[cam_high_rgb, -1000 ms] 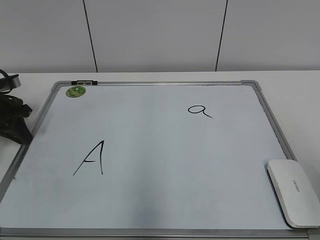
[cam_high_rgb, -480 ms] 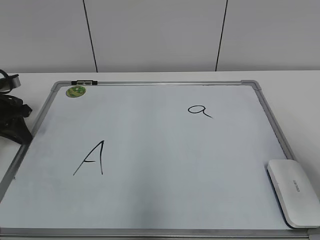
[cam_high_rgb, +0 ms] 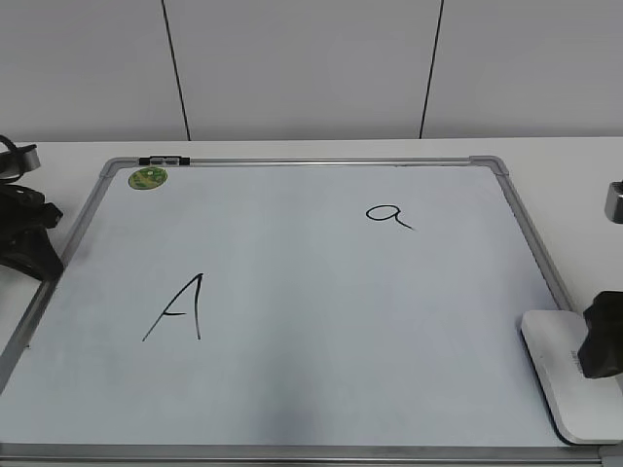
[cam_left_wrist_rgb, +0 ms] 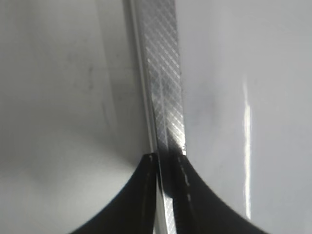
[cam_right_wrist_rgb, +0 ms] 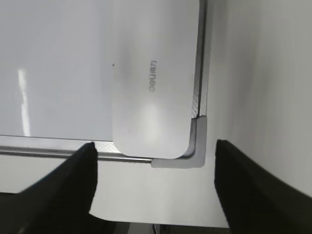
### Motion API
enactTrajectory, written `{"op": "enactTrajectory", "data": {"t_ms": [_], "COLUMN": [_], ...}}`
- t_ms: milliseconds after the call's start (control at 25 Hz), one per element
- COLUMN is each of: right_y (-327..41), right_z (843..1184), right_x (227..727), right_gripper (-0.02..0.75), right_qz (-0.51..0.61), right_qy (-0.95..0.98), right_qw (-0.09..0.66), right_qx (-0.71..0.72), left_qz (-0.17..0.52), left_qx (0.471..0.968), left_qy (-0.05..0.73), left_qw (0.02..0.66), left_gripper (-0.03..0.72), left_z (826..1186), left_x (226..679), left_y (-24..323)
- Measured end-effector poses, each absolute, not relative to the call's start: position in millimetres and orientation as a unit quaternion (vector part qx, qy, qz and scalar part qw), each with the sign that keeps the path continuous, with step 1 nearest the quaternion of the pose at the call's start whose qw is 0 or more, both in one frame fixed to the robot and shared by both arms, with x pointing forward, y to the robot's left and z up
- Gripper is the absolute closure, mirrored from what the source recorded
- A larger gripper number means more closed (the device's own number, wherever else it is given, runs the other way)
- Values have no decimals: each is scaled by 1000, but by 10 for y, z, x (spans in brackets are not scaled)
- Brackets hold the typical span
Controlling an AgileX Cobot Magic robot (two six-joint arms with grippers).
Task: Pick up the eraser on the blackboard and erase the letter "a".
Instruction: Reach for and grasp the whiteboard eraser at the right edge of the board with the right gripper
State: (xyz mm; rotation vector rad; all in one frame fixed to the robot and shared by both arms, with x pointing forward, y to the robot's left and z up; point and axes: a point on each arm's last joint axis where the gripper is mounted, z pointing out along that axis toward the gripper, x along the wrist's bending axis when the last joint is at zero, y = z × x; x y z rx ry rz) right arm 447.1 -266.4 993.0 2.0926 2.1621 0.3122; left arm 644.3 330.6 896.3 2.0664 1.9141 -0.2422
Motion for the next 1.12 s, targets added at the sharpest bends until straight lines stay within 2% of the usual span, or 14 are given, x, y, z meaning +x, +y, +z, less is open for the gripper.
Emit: {"op": "enactTrajectory", "data": {"t_ms": [120, 280, 600, 1120], "right_y": [-2652, -2636, -2597, -2586], "right_z": [9813, 9701, 9557, 9334], "right_x": [4568, 4684, 4963, 5017], "right_gripper": [89, 69, 69, 85], "right_qz": [97, 92, 76, 44], "right_qy": [713, 716, 718, 718], "right_qw": [55, 51, 38, 10], "right_qx": [692, 690, 691, 694], "left_qz": [-85, -85, -85, -85], "left_qx": [722, 722, 722, 722], "left_qy": [669, 669, 669, 669], "left_qw": [157, 157, 157, 156], "left_gripper": [638, 638, 638, 636], "left_z": [8963, 8963, 8963, 8963], "left_x": [6443, 6443, 6443, 6441], "left_y": [3306, 3306, 3306, 3305]}}
